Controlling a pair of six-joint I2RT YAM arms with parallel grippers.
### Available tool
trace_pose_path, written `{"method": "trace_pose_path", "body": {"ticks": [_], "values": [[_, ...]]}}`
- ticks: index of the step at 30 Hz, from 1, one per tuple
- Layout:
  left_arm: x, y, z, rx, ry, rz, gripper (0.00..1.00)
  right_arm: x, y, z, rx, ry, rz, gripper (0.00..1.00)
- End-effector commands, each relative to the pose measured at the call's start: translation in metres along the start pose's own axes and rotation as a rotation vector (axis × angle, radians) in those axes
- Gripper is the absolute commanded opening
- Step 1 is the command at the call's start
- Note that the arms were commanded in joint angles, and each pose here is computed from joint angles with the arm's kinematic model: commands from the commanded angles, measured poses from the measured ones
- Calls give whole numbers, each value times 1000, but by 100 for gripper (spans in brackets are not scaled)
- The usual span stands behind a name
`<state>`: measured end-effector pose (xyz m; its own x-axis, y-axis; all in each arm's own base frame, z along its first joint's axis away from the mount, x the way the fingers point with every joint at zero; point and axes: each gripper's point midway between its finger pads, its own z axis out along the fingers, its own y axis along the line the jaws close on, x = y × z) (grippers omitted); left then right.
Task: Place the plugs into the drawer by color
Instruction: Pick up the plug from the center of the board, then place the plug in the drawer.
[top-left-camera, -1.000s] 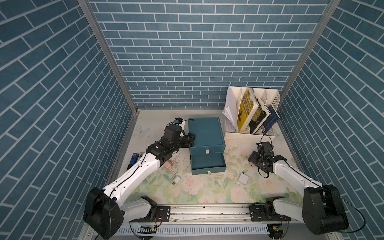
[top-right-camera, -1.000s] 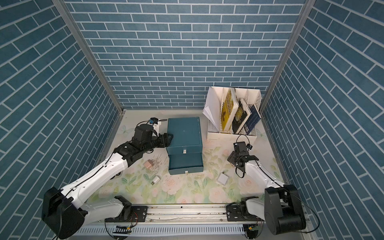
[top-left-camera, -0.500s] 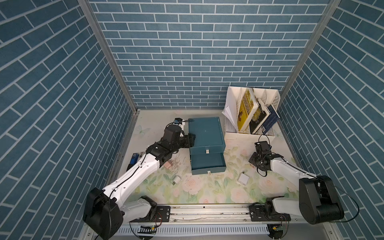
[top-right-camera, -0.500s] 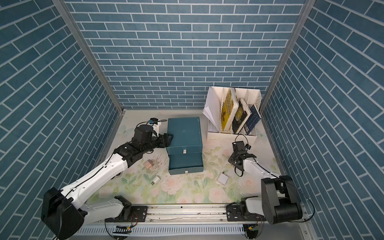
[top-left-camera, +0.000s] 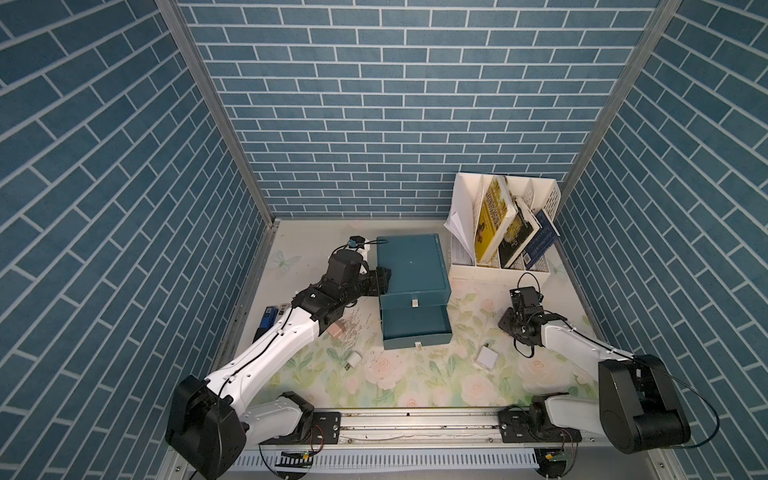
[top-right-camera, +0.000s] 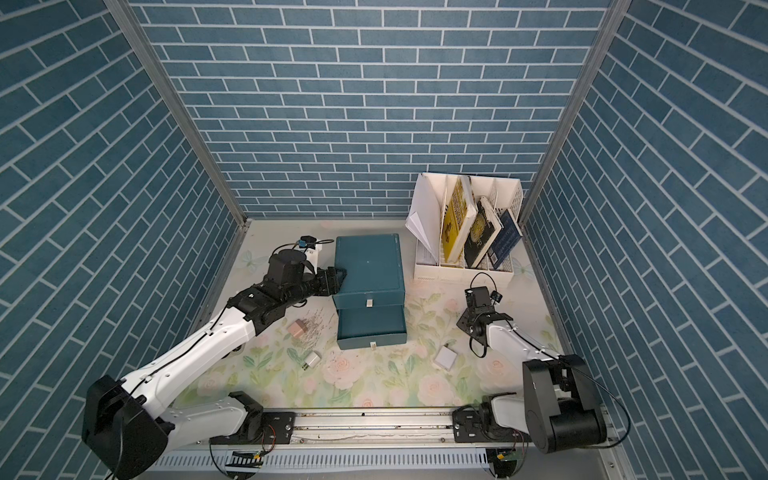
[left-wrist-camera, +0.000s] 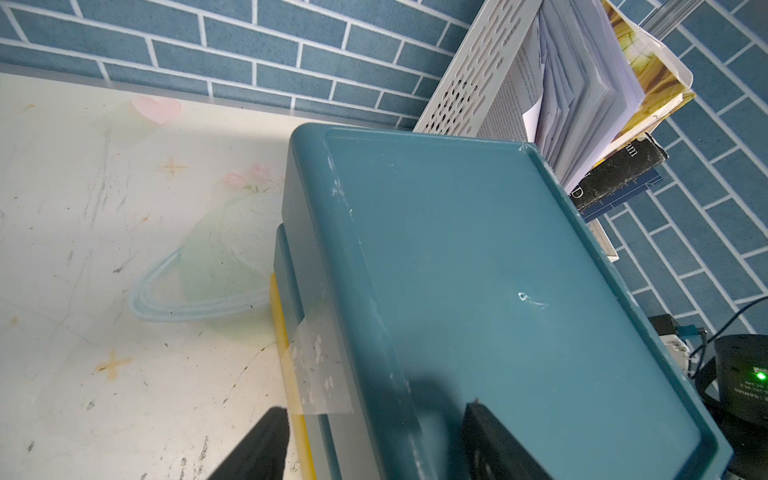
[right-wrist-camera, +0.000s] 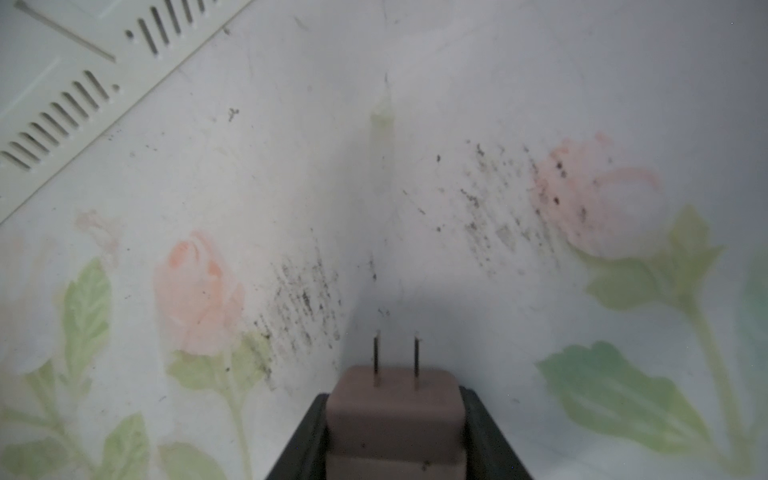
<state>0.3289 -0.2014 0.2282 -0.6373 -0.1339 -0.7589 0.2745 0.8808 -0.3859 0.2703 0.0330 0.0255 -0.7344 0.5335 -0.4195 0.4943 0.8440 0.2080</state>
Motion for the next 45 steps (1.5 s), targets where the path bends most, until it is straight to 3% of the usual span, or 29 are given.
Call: {"method": "trace_pose_path", "body": {"ticks": [1,8,16,21,26,30,39,45], "values": [[21,9,-1,-24,62,9,71,-3,10,-21,-16,-58,-48,12],[17,4,-11,6,27,-9,70,-3,95,-134,-269,-302,-270,0],[11,-4,-9,46,11,-33,69,54,173,-236,-620,-368,-459,0],[14,0,-5,24,21,-37,69,87,206,-236,-555,-383,-588,0],[19,9,-5,-12,27,-31,69,97,209,-212,-460,-367,-611,0],[24,12,-4,-21,31,-29,70,103,208,-207,-478,-345,-605,0],[25,15,-3,-31,33,-32,71,109,206,-198,-470,-328,-611,53],[25,16,-5,-37,34,-30,72,104,209,-209,-499,-339,-606,67]]}}
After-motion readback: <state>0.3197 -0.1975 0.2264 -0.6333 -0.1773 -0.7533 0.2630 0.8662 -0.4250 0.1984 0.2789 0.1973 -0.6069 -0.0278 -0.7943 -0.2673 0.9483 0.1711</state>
